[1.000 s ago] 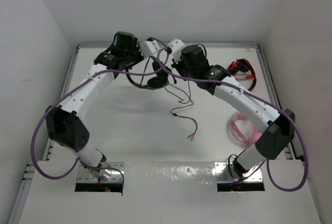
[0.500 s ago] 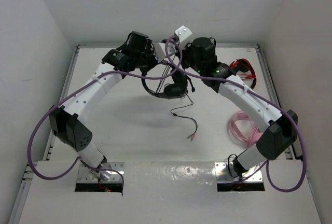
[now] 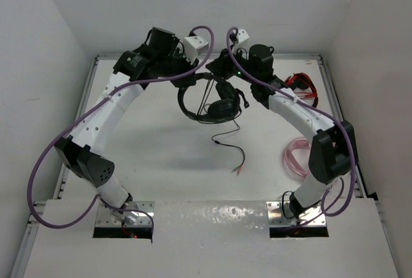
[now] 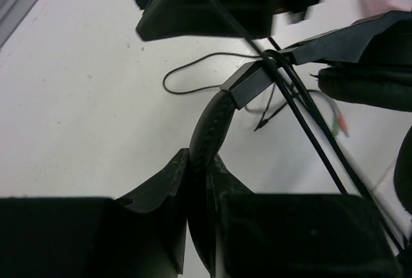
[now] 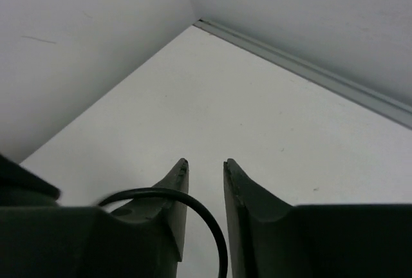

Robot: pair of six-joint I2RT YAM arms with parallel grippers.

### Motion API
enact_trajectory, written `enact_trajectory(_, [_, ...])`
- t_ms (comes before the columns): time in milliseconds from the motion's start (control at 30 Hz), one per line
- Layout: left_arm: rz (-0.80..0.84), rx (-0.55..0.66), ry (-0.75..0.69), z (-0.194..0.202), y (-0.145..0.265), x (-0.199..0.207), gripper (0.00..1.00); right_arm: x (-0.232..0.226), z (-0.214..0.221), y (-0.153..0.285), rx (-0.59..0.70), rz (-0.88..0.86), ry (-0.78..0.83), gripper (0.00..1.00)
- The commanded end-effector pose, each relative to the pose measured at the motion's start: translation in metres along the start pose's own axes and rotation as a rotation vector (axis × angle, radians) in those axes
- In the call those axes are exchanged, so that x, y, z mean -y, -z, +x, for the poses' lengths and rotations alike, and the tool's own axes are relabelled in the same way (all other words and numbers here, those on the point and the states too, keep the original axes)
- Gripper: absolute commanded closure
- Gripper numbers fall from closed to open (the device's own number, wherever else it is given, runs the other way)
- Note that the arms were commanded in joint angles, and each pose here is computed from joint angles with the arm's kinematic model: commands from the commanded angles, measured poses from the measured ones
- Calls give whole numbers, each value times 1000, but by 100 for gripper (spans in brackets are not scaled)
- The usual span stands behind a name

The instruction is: Wrap the headphones

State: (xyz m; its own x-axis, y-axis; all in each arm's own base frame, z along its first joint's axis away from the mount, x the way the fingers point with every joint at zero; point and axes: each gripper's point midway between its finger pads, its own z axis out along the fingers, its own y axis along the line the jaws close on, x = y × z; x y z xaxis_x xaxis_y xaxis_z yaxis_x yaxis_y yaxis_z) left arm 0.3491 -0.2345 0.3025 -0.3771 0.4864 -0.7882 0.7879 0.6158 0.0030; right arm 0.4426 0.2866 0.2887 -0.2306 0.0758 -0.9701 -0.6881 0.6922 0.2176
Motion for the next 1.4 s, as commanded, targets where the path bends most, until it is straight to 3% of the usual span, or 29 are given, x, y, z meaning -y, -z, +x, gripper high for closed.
enact_trajectory(0, [79, 92, 78, -33, 29, 20, 100, -5, -14, -9, 109, -124, -72, 71])
enact_trajectory(67, [40, 110, 80, -43, 36, 12, 100, -14, -5, -16, 124, -205, -128, 48])
enact_trajectory(133, [27, 127, 86, -49, 39, 9, 100, -27, 0, -20, 133, -303, -183, 37])
enact_trajectory(233, [-2, 157, 113, -56, 48, -4, 100, -27, 18, -23, 107, -328, -224, 31])
enact_trajectory(433, [-124, 284, 110, -93, 75, -39, 100, -13, 56, -28, 33, -271, -242, 30])
enact_trajectory(600, [-192, 415, 85, -137, 91, -57, 100, 13, 81, -45, 25, -164, -256, 19])
enact_trajectory(767, [-208, 495, 102, -161, 94, -69, 100, 44, 94, -67, 41, -45, -237, 16])
enact_trajectory(900, [-219, 493, 132, -160, 86, -81, 100, 51, 101, -74, 22, -31, -219, 16])
enact_trajectory(1067, [-240, 507, 150, -161, 84, -97, 100, 65, 123, -74, -4, 31, -207, 21])
enact_trajectory(1167, [-258, 518, 151, -163, 86, -105, 100, 76, 141, -74, -46, 82, -199, 36])
enact_trajectory(1233, [-273, 525, 152, -164, 86, -111, 100, 81, 146, -73, -73, 112, -196, 39])
enact_trajectory(1333, [-295, 532, 149, -165, 87, -119, 100, 84, 153, -66, -100, 128, -162, 34])
enact_trajectory(1367, [-301, 529, 152, -164, 87, -121, 100, 84, 154, -64, -102, 130, -151, 22])
